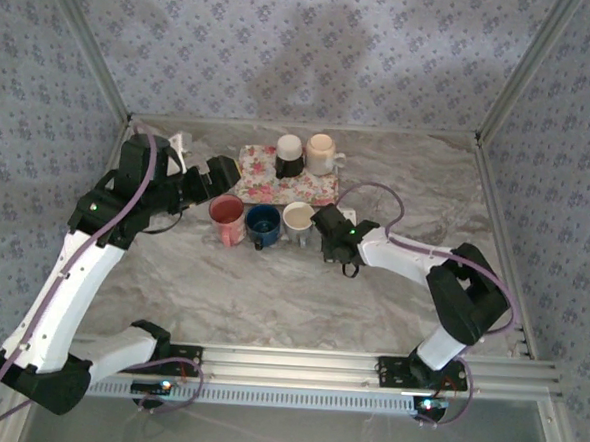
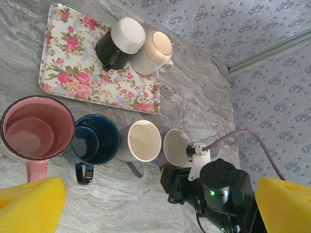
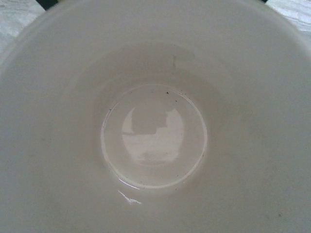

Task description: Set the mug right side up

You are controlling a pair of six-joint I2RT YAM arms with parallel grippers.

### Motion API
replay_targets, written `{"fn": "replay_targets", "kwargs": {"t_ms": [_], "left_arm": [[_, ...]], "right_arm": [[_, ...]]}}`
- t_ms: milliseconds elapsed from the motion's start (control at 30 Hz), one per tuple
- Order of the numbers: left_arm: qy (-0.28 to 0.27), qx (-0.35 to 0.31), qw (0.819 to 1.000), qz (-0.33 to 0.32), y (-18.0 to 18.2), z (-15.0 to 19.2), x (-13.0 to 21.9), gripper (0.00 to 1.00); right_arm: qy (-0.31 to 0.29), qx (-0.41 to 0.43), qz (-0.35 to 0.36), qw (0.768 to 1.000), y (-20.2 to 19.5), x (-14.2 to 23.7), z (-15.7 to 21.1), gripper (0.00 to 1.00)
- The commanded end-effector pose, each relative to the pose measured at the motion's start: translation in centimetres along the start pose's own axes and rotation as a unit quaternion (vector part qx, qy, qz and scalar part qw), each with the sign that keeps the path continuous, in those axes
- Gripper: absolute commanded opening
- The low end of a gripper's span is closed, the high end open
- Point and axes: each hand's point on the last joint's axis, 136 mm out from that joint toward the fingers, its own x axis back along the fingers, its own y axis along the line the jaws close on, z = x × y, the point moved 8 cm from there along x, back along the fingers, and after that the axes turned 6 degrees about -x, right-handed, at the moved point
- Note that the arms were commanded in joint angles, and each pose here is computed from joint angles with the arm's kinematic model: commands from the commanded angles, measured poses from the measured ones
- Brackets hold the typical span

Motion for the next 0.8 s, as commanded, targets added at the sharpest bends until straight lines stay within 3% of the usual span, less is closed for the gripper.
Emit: {"fn": "replay_targets", "kwargs": {"t_ms": [0,200,500,767], "left_arm": [[-0.009,-0.015,1.000,0.007,-0.4,-0.3,0.9,1.00],[-0.009,-0.018,1.000,0.006,-0.3,-0.2,1.1,1.00],[-0.011,-0.021,1.000,0.005,-0.3,-0.2,1.2,1.00],[-0.006,-0.019,1.000,-0.005,0.1,-0.2,0.8,0.99]], "right_arm": [[-0.022,-0.018,-0.019,0.999,1.1,0.3,-1.2,0.02],[-0.017,-0.014,-0.023,0.999,1.6,-0.2,-1.4,0.14],[-0.015,-0.015,-0.017,1.000,1.6,0.0,-1.5,0.39],[-0.032,-0.015,-0.032,0.999,0.7,2.9,-1.9,0.63]]}}
